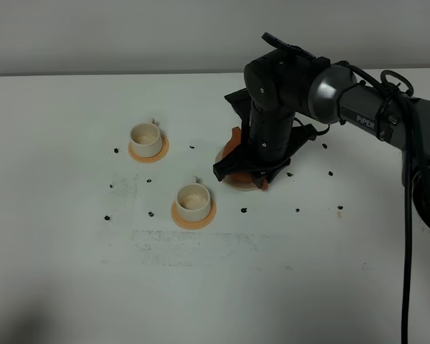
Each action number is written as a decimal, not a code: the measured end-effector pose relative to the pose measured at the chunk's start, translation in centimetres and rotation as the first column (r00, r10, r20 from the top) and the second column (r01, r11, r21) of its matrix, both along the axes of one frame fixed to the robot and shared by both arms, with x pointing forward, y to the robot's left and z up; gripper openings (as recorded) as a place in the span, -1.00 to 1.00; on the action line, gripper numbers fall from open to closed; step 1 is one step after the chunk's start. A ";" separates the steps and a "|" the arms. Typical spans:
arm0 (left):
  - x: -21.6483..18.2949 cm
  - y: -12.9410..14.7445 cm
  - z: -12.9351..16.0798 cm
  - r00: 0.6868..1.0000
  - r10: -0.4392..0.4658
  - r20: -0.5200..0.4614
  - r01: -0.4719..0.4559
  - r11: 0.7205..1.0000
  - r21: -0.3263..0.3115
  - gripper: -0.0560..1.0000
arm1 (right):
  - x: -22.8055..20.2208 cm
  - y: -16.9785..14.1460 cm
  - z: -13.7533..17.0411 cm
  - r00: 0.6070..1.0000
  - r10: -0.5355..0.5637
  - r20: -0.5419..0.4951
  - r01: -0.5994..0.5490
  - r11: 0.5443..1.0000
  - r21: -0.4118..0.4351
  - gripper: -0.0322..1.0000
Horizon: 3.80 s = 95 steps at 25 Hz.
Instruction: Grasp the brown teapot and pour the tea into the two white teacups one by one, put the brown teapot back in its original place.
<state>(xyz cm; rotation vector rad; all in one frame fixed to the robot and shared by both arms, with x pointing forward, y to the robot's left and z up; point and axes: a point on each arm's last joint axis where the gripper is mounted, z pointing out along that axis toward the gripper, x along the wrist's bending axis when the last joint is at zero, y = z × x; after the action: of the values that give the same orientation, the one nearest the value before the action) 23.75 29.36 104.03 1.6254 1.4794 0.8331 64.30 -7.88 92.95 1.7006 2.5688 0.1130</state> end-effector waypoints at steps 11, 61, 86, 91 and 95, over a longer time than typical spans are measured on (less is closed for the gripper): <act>0.0 0.0 0.0 1.000 0.000 0.000 0.000 1.000 0.000 -0.33 | 0.2 0.2 0.3 0.998 0.050 0.035 -0.050 0.999 0.015 -0.78; 0.0 0.0 0.0 1.000 0.001 0.000 -0.001 1.000 -0.001 -0.33 | -9.7 -3.8 5.7 0.768 0.095 0.633 -0.276 0.942 0.193 -0.78; 0.0 0.0 0.0 1.000 0.000 0.000 0.000 1.000 0.000 -0.33 | -13.7 -2.3 3.6 0.619 0.481 0.621 -0.570 0.819 -0.066 -0.78; 0.0 0.0 0.0 1.000 0.000 0.000 0.000 1.000 0.000 -0.33 | -13.8 -2.5 3.3 0.600 0.510 0.616 -0.589 0.803 -0.092 -0.78; 0.0 0.0 0.0 1.000 0.000 0.000 0.000 1.000 0.000 -0.33 | -13.5 -3.1 3.2 0.575 0.553 0.603 -0.604 0.784 -0.143 -0.78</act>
<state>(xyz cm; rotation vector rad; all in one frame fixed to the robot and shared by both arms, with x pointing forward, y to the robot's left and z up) 23.75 29.36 104.03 1.6249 1.4798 0.8328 50.78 -10.94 96.11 0.5575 2.4532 0.6871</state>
